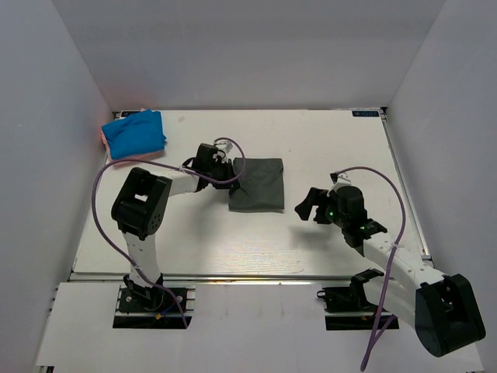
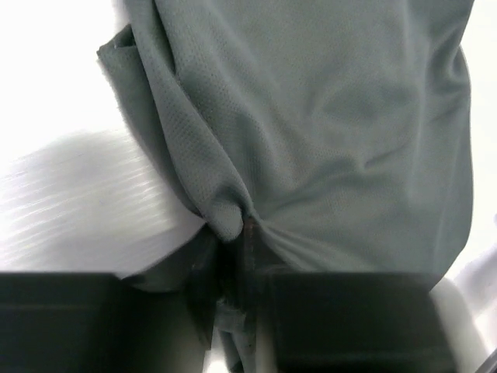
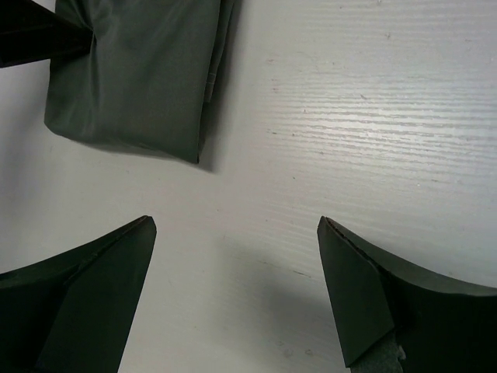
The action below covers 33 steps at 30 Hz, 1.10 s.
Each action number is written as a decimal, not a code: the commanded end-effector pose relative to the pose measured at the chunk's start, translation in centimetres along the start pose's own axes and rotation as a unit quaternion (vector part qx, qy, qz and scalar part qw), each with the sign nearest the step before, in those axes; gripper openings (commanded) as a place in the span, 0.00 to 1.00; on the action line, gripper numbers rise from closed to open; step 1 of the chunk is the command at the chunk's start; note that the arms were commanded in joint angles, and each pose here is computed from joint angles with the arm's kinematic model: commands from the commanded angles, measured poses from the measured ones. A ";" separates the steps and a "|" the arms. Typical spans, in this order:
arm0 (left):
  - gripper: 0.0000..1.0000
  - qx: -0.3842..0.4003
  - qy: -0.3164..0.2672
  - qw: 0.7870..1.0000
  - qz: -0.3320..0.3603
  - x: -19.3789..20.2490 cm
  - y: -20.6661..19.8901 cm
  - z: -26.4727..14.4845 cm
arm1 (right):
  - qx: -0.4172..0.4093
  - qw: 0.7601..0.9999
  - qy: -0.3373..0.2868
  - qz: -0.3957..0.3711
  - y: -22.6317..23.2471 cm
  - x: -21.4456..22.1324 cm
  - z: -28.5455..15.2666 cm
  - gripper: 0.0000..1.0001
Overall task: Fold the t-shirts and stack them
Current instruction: Put the neatly folded tshirt into the corner of the board with the left arm
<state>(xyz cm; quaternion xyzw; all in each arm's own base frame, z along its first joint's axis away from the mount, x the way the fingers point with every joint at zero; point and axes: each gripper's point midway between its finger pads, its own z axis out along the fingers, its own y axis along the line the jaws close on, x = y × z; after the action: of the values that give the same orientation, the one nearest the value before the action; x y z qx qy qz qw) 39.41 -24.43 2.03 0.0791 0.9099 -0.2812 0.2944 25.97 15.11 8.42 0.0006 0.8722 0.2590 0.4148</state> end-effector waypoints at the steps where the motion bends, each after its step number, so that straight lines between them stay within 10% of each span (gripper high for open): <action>1: 0.14 -0.020 0.072 0.997 -0.005 4.4 1.2 1.1 | 0.014 1.000 -0.009 -0.005 -0.7 -0.1 0.3 0.90; 2: 0.00 -0.014 0.068 0.998 -0.004 3.9 0.8 1.1 | 0.017 1.000 -0.011 -0.005 -0.8 -0.2 0.2 0.90; 33: 0.00 -0.240 -0.124 0.931 0.246 -20.2 7.1 -14.8 | 0.088 0.995 -0.036 -0.018 -3.2 -1.5 -0.3 0.90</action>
<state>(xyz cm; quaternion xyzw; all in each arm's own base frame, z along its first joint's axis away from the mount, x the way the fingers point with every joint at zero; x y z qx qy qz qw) 50.30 -12.27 14.95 0.1770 0.8870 -0.0238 0.4258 26.64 12.21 6.88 0.0318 0.8859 0.1800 0.4263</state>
